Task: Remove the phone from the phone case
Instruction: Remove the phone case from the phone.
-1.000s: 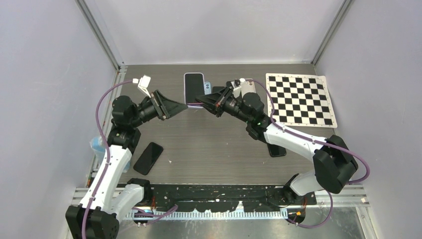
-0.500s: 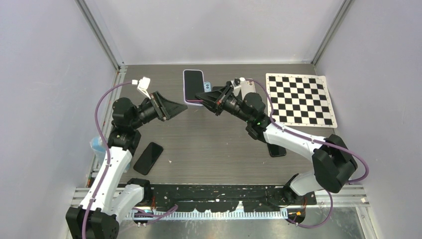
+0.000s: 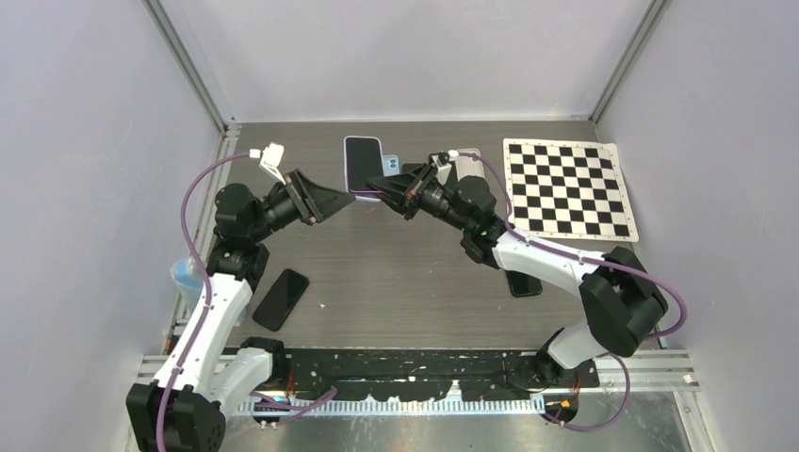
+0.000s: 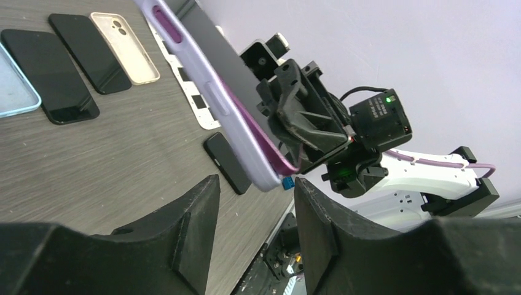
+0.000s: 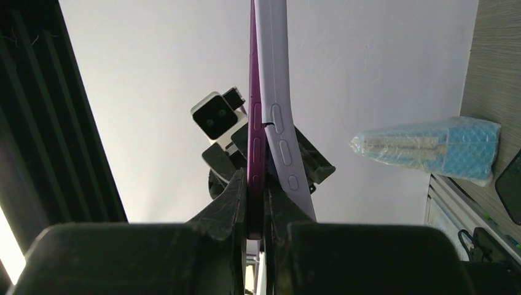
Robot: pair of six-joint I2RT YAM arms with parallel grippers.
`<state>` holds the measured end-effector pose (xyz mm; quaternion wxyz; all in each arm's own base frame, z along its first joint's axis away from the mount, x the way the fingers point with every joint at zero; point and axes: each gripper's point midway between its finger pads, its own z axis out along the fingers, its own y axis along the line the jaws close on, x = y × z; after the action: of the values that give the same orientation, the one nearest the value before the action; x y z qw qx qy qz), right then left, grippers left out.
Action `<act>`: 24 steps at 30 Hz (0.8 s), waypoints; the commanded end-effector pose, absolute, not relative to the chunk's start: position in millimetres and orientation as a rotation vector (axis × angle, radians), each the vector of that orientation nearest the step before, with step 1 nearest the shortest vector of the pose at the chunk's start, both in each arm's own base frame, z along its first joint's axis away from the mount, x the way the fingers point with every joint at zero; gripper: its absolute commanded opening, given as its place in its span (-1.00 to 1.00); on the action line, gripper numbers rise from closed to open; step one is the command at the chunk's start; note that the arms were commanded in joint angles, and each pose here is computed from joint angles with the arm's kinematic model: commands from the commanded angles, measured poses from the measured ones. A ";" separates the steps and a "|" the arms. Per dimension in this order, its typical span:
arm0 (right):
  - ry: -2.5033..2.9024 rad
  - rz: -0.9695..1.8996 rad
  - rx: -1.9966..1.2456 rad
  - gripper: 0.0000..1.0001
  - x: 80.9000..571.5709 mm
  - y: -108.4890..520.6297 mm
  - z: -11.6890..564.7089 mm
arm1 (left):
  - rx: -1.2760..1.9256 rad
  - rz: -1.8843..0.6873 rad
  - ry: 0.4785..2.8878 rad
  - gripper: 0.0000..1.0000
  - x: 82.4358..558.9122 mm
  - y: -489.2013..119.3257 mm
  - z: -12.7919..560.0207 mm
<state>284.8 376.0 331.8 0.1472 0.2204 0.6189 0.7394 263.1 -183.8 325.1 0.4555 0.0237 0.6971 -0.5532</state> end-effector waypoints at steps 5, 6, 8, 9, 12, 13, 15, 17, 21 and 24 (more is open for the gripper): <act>1.524 2.377 0.488 -0.99 264.4 367.2 411.2 | 0.052 -1.330 1.686 -0.06 271.3 -182.0 322.4; 1.526 2.401 0.495 -0.99 263.1 367.8 412.2 | 0.040 -1.321 1.685 -0.03 273.2 -180.8 322.2; 1.524 2.436 0.497 -0.99 260.4 368.6 414.7 | 0.023 -1.303 1.678 0.04 277.1 -178.7 323.7; 1.526 2.448 0.505 -0.99 260.2 368.7 415.1 | 0.024 -1.301 1.673 0.06 277.6 -178.6 325.5; 1.517 2.470 0.504 -0.99 259.0 368.6 416.7 | -0.004 -1.289 1.666 0.15 281.5 -176.3 328.6; 1.516 2.473 0.502 -0.99 258.8 368.6 417.1 | -0.024 -1.292 1.671 0.15 283.4 -175.8 328.1; 1.516 2.473 0.495 -0.99 258.2 369.4 416.9 | -0.083 -1.316 1.692 0.15 286.3 -175.4 327.3; 1.517 2.470 0.479 -0.99 257.5 370.4 417.5 | -0.116 -1.367 1.685 0.11 286.2 -177.9 332.7; 1.546 2.447 0.447 -0.99 257.0 376.5 411.3 | -0.291 -1.439 1.712 -0.20 293.9 -176.1 330.4; 1.556 2.433 0.422 -0.99 255.8 379.5 408.0 | -0.366 -1.479 1.747 -0.56 299.1 -177.6 322.6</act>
<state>289.8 382.7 332.6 0.0922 0.2504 0.5938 0.7591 280.3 -183.6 316.7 0.4074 -0.0819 0.7019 -0.5785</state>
